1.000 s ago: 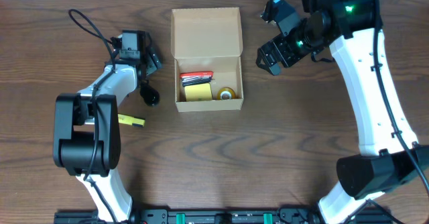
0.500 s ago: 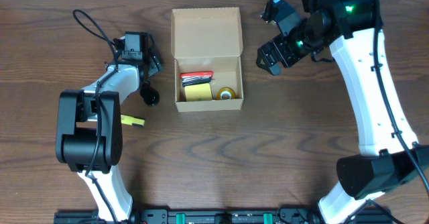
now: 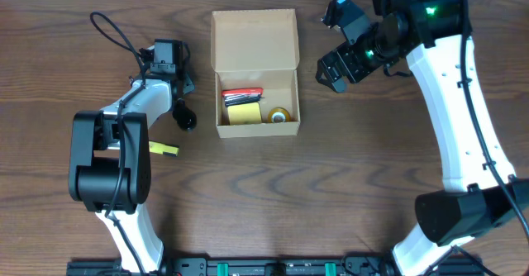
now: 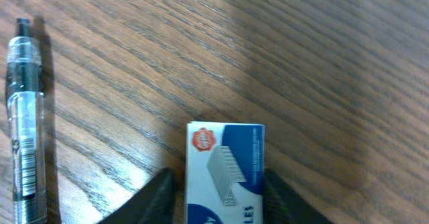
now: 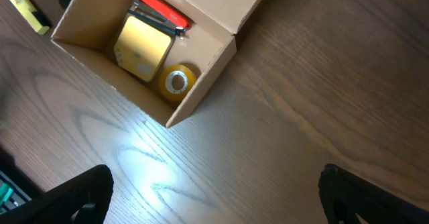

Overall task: Pack container
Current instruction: 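Lower the left gripper and grasp the staples box, then carry the staples box with the left gripper into the box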

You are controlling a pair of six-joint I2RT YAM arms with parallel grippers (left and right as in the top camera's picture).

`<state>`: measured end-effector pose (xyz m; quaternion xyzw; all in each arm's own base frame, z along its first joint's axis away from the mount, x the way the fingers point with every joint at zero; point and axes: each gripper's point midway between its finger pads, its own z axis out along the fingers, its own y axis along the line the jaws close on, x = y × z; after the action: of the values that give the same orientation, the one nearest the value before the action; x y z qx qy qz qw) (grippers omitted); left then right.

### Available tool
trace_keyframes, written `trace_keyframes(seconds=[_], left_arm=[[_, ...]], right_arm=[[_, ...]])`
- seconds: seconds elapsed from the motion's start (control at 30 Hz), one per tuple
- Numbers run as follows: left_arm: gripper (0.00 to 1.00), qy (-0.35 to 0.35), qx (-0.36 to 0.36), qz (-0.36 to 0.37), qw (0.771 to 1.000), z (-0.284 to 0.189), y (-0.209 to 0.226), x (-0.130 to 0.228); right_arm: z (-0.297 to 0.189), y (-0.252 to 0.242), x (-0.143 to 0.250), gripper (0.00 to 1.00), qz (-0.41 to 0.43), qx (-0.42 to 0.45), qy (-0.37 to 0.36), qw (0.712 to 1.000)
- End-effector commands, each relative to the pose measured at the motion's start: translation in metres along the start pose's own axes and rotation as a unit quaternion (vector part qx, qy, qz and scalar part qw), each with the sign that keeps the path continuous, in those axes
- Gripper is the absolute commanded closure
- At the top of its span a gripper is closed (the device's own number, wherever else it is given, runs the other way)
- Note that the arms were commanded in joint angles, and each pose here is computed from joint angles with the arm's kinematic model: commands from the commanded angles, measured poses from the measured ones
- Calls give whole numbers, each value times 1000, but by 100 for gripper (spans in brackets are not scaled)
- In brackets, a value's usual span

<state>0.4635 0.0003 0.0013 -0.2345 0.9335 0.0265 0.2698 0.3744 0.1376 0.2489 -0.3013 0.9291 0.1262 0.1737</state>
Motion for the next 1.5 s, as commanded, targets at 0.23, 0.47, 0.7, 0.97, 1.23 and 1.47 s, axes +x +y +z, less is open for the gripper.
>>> trace_keyframes(seconds=[0.23,0.47,0.7,0.97,1.23,1.47], left_arm=[[76,17,16,0,1000,5,-7,5],[89,2,30,-3,1000,-8,-18,-16],[92,-16,40,54,998,-67,-34,-63],[94,-28,68,107,992,-144,-74,-82],[94,-8,95,317,944,-183,-115,-40],[94,11,165,474,865,-199,-149,5]], right_arm=[[1,4,-1,1,-8,-3,1,1000],[1,4,-1,1,-8,-3,1,1000],[1,4,-1,1,-8,-3,1,1000],[1,4,-1,1,-8,-3,1,1000],[1,4,-1,1,-8,-3,1,1000],[1,4,-1,1,-8,-3,1,1000]])
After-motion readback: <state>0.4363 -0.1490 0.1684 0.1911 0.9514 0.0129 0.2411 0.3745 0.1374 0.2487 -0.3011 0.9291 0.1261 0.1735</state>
